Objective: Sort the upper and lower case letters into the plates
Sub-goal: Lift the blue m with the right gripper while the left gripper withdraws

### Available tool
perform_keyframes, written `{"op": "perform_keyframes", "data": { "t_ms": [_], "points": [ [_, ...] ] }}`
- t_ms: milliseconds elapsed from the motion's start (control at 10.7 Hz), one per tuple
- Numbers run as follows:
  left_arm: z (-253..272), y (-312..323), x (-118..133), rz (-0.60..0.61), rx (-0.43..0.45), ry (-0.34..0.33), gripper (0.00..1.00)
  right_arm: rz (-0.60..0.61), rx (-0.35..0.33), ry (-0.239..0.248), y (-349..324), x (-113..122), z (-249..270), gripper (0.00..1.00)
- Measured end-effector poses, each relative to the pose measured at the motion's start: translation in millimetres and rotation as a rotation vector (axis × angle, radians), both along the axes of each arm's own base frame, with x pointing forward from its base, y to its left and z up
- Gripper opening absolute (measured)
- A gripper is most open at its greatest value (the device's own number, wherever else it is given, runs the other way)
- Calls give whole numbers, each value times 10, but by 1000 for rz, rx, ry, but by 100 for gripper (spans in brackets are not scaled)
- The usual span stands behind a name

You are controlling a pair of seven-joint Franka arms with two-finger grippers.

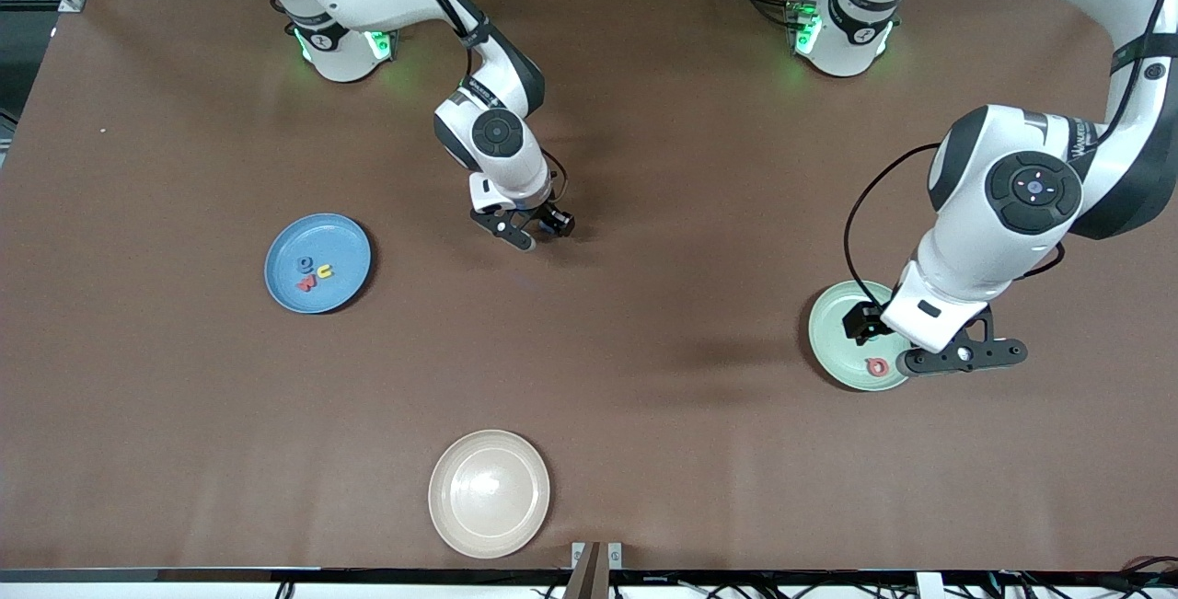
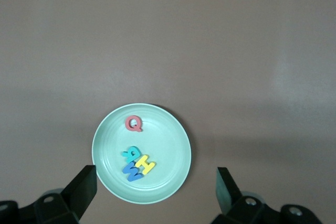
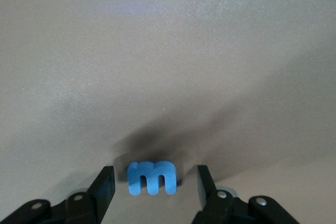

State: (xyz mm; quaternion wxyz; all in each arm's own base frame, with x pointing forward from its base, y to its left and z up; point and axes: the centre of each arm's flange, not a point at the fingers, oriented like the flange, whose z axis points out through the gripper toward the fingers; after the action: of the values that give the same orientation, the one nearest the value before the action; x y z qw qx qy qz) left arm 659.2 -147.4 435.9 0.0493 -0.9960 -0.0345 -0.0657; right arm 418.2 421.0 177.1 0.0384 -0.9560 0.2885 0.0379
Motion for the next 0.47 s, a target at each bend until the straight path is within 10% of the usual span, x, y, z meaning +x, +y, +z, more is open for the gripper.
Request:
{"op": "perform_keyframes", "data": {
  "t_ms": [468],
  "points": [
    [88,-13,-32,7,-7,7,100,1,0,0,2,-1,1,67]
  ]
}}
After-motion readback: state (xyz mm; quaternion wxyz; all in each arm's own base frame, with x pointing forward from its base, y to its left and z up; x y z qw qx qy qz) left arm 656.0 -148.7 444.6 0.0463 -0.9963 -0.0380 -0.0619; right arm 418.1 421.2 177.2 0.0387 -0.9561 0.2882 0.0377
